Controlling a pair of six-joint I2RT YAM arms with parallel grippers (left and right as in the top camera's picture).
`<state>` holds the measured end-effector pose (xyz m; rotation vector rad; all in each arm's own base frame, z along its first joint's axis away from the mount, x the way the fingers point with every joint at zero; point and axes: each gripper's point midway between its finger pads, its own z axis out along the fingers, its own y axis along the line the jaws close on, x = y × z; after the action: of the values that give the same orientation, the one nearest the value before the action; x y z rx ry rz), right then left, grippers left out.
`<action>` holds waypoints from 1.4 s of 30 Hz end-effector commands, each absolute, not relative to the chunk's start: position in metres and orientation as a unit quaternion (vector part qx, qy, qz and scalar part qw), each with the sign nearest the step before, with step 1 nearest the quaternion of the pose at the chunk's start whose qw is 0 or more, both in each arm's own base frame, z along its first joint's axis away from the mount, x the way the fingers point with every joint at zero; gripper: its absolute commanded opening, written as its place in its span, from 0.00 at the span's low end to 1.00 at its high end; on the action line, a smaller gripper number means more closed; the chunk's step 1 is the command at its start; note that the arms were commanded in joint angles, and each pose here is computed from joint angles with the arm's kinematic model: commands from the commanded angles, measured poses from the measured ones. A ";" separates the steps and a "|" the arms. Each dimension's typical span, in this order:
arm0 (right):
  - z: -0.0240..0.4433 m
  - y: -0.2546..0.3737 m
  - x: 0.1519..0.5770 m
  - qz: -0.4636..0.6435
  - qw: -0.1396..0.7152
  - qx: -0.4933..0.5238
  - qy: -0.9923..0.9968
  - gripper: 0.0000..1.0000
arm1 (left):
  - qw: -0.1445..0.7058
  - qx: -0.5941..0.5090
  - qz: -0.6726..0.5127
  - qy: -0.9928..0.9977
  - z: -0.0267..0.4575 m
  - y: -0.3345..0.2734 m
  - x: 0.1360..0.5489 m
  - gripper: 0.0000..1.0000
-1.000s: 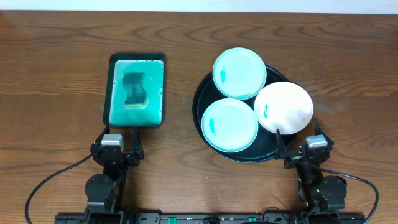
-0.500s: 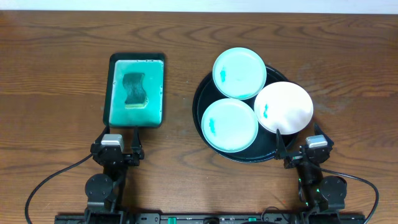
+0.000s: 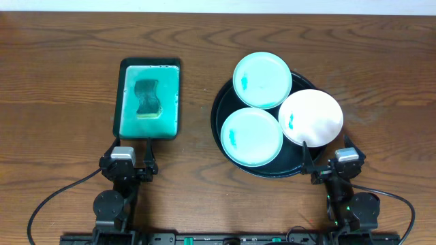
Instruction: Clean dirty plates on tray and stack at the side
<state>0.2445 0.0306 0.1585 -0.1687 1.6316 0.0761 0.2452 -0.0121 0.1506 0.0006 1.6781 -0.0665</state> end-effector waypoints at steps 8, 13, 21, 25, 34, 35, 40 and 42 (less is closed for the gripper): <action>0.156 0.027 0.245 0.026 0.679 -0.073 0.730 0.99 | 0.646 -0.016 -0.019 0.763 0.134 -0.005 0.244 0.78; 0.156 0.027 0.245 0.026 0.679 -0.073 0.730 0.99 | 0.687 0.012 -0.067 0.724 0.163 -0.024 0.246 0.78; 0.156 0.027 0.245 0.026 0.679 -0.073 0.730 0.99 | 0.813 0.054 -0.103 0.571 0.259 -0.039 0.228 0.78; 0.156 0.027 0.245 0.026 0.679 -0.073 0.730 0.99 | 0.857 0.059 -0.100 0.503 0.299 -0.038 0.211 0.78; 0.156 0.027 0.245 0.026 0.679 -0.073 0.730 0.99 | 0.814 0.038 -0.089 0.572 0.352 -0.032 0.235 0.78; 0.156 0.027 0.245 0.026 0.679 -0.073 0.730 0.99 | 0.794 0.037 -0.089 0.600 0.352 -0.033 0.245 0.78; 0.156 0.027 0.245 0.026 0.679 -0.073 0.730 0.99 | 0.635 0.134 -0.169 0.742 0.335 -0.081 0.303 0.78; 0.156 0.027 0.245 0.026 0.679 -0.073 0.730 0.99 | 0.569 0.180 -0.248 0.763 0.324 -0.110 0.312 0.78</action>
<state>0.2445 0.0306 0.1582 -0.1685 1.6327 0.0759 0.3032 -0.0641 0.3259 0.2028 1.7235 -0.3199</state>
